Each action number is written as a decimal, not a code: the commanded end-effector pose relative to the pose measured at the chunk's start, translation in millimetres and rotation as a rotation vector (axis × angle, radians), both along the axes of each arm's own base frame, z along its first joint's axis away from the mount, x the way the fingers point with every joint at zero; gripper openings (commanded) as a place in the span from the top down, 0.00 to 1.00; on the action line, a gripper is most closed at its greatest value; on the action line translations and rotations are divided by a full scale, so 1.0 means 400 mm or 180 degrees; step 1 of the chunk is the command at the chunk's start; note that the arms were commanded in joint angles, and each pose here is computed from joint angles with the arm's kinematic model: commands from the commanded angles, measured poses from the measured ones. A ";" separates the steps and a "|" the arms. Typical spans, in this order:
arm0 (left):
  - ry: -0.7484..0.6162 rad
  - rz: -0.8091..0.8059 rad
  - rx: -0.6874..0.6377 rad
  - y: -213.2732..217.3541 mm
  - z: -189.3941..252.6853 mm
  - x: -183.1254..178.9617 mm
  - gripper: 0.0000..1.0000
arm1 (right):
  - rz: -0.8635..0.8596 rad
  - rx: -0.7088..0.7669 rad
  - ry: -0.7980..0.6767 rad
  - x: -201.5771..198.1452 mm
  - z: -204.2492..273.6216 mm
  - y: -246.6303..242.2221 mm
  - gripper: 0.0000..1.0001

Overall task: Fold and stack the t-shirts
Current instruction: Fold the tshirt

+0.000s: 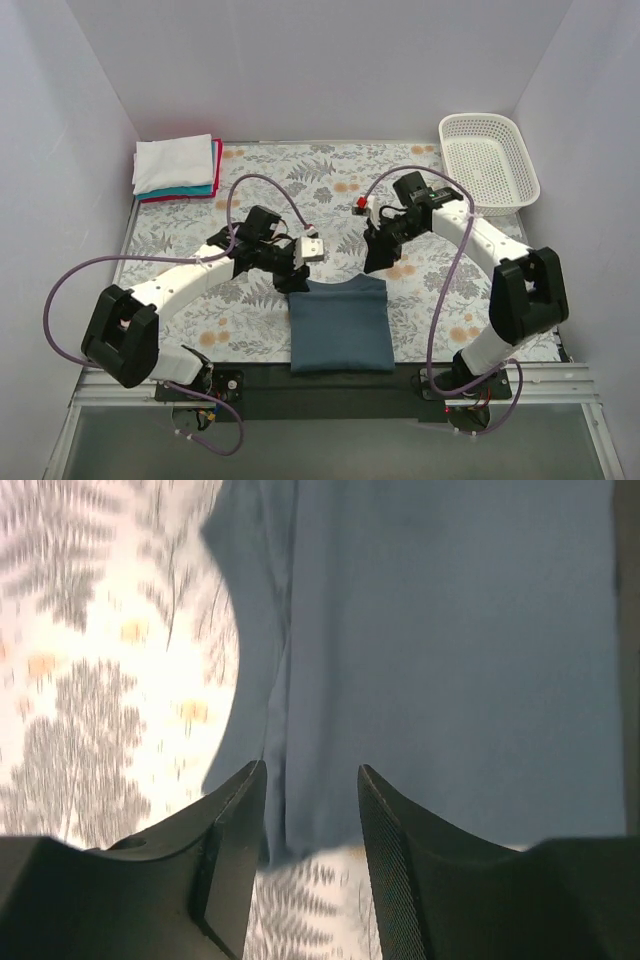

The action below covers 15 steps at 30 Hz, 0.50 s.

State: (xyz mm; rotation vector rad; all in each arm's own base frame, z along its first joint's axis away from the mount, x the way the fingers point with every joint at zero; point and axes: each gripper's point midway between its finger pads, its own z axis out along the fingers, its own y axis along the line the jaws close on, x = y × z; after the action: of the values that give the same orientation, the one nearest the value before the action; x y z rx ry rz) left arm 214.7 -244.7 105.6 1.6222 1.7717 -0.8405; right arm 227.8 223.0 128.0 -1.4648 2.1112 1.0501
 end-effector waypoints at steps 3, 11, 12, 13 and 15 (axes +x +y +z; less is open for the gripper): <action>0.0096 -0.0014 -0.0093 -0.146 0.003 -0.016 0.59 | -0.0064 0.0461 0.0870 0.029 -0.005 0.102 0.69; 0.0147 -0.0011 0.0234 -0.200 -0.112 -0.031 0.57 | -0.0335 0.0390 0.1099 0.093 -0.100 0.133 0.73; 0.0133 -0.0046 0.0274 -0.206 -0.123 -0.041 0.57 | -0.0358 0.0391 0.1109 0.097 -0.104 0.132 0.74; 0.0117 -0.0041 0.0325 -0.201 -0.135 -0.042 0.61 | -0.0388 0.0401 0.1141 0.097 -0.107 0.136 0.75; 0.0085 -0.0033 0.0361 -0.200 -0.146 -0.044 0.67 | -0.0398 0.0410 0.1206 0.088 -0.115 0.135 0.76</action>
State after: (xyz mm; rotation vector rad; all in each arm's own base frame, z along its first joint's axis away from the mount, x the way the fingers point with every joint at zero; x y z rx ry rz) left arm 189.8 -317.6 41.6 1.7186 1.9057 -0.8404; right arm 258.6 269.1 72.9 -1.1746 2.3375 1.4203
